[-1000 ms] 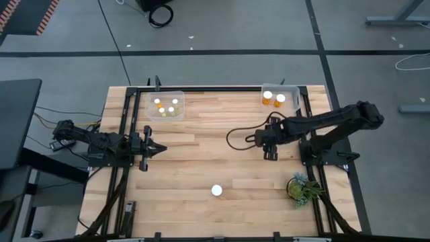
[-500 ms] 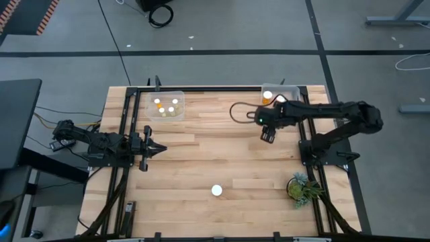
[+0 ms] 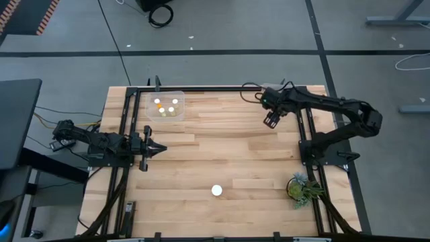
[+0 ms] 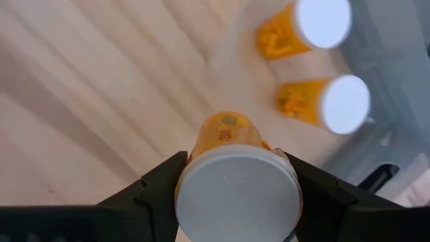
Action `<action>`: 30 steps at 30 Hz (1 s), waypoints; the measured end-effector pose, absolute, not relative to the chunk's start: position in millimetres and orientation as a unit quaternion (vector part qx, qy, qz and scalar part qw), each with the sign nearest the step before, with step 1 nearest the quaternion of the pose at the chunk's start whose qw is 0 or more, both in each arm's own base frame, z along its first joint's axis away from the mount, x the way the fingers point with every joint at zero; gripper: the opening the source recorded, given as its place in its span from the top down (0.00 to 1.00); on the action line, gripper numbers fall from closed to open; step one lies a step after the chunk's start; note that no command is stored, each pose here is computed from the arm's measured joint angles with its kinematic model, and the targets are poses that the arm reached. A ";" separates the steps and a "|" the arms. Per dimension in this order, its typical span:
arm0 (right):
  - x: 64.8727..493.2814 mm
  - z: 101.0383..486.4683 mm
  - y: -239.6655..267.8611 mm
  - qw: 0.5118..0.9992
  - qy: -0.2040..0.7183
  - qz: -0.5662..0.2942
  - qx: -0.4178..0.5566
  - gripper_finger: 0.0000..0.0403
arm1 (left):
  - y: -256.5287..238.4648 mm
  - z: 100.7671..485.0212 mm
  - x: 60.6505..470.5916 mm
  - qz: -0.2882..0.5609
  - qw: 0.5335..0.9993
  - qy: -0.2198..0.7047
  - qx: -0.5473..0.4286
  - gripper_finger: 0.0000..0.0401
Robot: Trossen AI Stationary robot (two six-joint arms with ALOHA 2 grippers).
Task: Pick and place medicine bottles into bin by pill shape (circle, oval)
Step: Put the right orange capsule bottle into the right transparent bin
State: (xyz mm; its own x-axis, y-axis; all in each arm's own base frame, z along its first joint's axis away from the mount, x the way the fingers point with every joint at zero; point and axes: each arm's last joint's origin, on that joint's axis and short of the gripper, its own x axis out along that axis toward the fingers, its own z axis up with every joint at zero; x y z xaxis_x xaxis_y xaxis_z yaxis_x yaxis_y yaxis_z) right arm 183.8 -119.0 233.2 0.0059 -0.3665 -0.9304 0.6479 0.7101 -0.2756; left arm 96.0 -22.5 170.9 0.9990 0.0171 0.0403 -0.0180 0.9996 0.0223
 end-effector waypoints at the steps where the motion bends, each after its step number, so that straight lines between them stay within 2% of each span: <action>1: 181.7 233.2 -122.1 0.697 0.605 -0.367 0.119 0.44 | -22.5 170.9 96.0 0.009 1.000 -0.020 0.011 0.91; 11: 162.0 233.2 -147.3 0.669 0.595 -0.415 0.162 0.44 | -22.5 170.9 96.0 0.009 1.000 -0.020 0.011 0.94; 22: 140.0 233.3 -168.4 0.638 0.582 -0.461 0.204 0.44 | -22.5 170.9 96.0 0.009 1.000 -0.020 0.011 0.91; 30: 131.8 235.1 -177.7 0.646 0.573 -0.447 0.235 0.44 | -22.5 170.9 96.0 0.009 1.000 -0.020 0.011 0.94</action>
State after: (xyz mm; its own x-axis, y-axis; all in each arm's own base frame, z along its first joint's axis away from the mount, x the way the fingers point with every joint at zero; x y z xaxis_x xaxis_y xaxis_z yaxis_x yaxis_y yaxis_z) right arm 131.8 -177.7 235.1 -0.0555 -0.3083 -0.9497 0.8467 0.4896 -0.2084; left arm 96.0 -22.5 170.9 0.9990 0.0167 0.0403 -0.0176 0.9996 0.0226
